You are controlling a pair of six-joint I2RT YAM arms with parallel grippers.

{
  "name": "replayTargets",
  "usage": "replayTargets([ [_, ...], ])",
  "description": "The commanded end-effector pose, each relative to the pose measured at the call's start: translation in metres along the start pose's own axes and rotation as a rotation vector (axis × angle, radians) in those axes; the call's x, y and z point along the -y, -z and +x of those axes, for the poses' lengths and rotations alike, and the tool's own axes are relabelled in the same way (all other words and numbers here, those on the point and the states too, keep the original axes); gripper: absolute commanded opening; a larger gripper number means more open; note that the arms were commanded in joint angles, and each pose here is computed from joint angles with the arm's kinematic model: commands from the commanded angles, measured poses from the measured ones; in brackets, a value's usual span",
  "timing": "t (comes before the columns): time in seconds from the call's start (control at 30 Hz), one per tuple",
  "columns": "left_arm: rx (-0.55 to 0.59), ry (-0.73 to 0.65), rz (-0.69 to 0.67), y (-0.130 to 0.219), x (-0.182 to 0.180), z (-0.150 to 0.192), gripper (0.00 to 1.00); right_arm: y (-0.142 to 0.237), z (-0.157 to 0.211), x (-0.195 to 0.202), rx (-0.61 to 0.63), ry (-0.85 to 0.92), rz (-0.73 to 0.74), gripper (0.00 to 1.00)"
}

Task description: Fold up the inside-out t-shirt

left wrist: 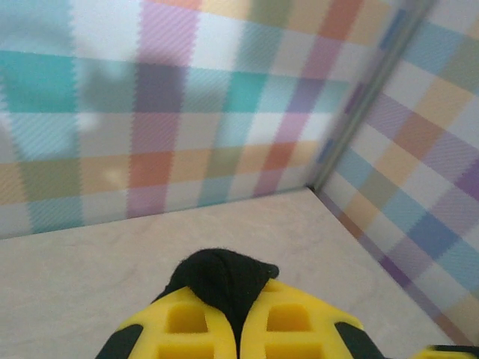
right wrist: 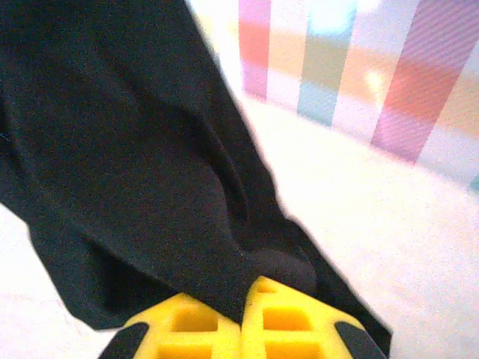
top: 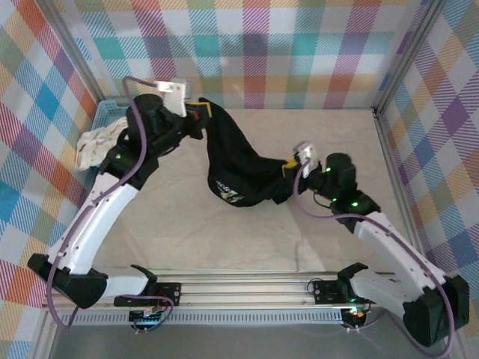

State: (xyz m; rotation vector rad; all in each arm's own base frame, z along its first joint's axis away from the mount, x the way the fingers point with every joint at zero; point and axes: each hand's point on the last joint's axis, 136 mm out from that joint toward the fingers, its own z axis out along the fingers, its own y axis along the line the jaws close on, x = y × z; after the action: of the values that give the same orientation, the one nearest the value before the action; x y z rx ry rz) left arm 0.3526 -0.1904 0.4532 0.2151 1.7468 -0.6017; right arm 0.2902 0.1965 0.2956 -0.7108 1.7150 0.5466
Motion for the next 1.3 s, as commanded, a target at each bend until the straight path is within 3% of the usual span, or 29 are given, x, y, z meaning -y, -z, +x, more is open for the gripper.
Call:
replayTargets([
  [0.0, 0.17, 0.065, -0.023, 0.033, -0.007, -0.039, 0.0, 0.034, -0.041, -0.02, 0.036, 0.042, -0.099, 0.0],
  [0.13, 0.222, 0.111, -0.099, 0.055, -0.026, -0.033, 0.0, 0.054, -0.076, -0.014, 0.048, 0.048, -0.05, 0.0],
  [0.23, 0.214, 0.128, -0.209, 0.059, -0.051, -0.014, 0.0, 0.048, -0.081, -0.006, 0.003, 0.021, -0.031, 0.0],
  [0.5, -0.062, 0.098, -0.684, 0.02, -0.177, 0.113, 0.0, -0.034, -0.016, 0.01, -0.261, -0.128, -0.118, 0.0],
  [0.6, -0.171, 0.085, -0.784, 0.005, -0.214, 0.154, 0.02, -0.053, 0.001, 0.012, -0.302, -0.166, -0.142, 0.0],
  [0.73, -0.292, 0.139, -0.656, -0.021, -0.202, 0.192, 0.27, -0.064, 0.005, -0.009, -0.287, -0.257, -0.283, 0.0],
  [0.9, -0.267, 0.234, -0.421, -0.022, -0.146, 0.22, 0.52, -0.068, 0.013, -0.011, -0.308, -0.288, -0.308, 0.0],
  [1.07, -0.328, 0.172, -0.204, -0.021, -0.084, 0.252, 0.58, -0.069, 0.014, -0.01, -0.316, -0.275, -0.311, 0.0],
  [1.27, -0.446, -0.069, 0.001, -0.038, -0.037, 0.282, 0.71, -0.069, 0.015, -0.007, -0.327, -0.252, -0.292, 0.0],
])
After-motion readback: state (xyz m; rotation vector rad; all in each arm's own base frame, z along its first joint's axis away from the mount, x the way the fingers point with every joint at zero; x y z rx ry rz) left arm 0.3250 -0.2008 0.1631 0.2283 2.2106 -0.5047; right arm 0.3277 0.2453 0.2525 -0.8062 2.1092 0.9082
